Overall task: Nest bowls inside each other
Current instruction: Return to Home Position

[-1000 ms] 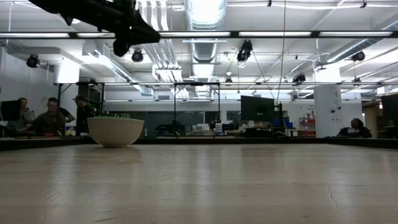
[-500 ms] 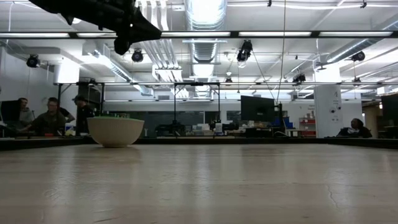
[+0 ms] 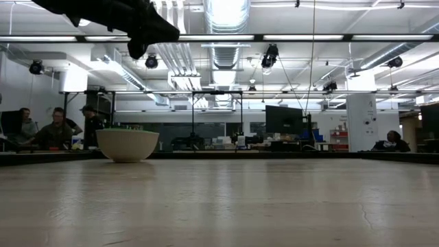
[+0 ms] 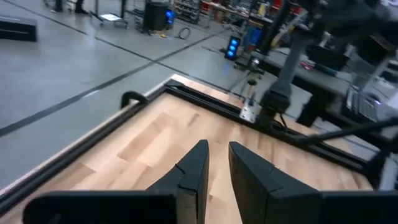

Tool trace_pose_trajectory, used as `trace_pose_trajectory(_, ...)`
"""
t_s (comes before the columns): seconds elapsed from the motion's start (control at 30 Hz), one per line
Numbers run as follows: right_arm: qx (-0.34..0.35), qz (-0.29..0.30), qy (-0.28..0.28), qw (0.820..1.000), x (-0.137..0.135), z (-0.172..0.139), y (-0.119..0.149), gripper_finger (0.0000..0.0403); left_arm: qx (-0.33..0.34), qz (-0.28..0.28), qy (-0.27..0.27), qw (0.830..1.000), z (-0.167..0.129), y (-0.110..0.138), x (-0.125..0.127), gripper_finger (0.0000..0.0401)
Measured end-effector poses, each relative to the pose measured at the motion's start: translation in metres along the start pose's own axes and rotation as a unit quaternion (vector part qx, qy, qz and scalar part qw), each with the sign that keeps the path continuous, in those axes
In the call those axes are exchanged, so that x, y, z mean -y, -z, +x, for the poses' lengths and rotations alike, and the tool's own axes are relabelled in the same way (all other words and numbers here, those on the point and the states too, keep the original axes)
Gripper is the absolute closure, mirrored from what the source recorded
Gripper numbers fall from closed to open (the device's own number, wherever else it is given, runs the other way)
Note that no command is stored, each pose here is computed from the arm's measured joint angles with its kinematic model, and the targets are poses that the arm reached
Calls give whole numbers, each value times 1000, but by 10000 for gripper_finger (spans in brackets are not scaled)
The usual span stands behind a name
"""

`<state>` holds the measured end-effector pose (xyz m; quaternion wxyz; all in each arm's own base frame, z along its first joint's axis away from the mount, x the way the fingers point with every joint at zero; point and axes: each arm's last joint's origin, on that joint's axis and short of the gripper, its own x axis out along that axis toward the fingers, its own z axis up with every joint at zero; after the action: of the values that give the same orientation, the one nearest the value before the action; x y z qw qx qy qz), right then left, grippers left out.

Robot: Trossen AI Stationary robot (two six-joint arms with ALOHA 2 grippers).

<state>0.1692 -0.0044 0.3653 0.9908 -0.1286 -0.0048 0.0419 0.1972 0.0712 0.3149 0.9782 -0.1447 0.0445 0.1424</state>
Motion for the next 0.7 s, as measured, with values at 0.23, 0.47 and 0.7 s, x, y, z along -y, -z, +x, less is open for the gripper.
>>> trace_pose_trajectory(0.23, 2, 11, -5, 1000, -3, -6, 6, 351, -18, 14, 65, 998, -5, 9, 15, 334)
trace_pose_trajectory(0.47, 21, 9, 0, 1000, -5, -21, 6, 351, -2, 35, 73, 997, -20, 14, 17, 334)
trace_pose_trajectory(0.7, 8, 8, -2, 1000, -7, -22, 14, 351, -2, 19, 73, 997, -27, 42, 9, 334)
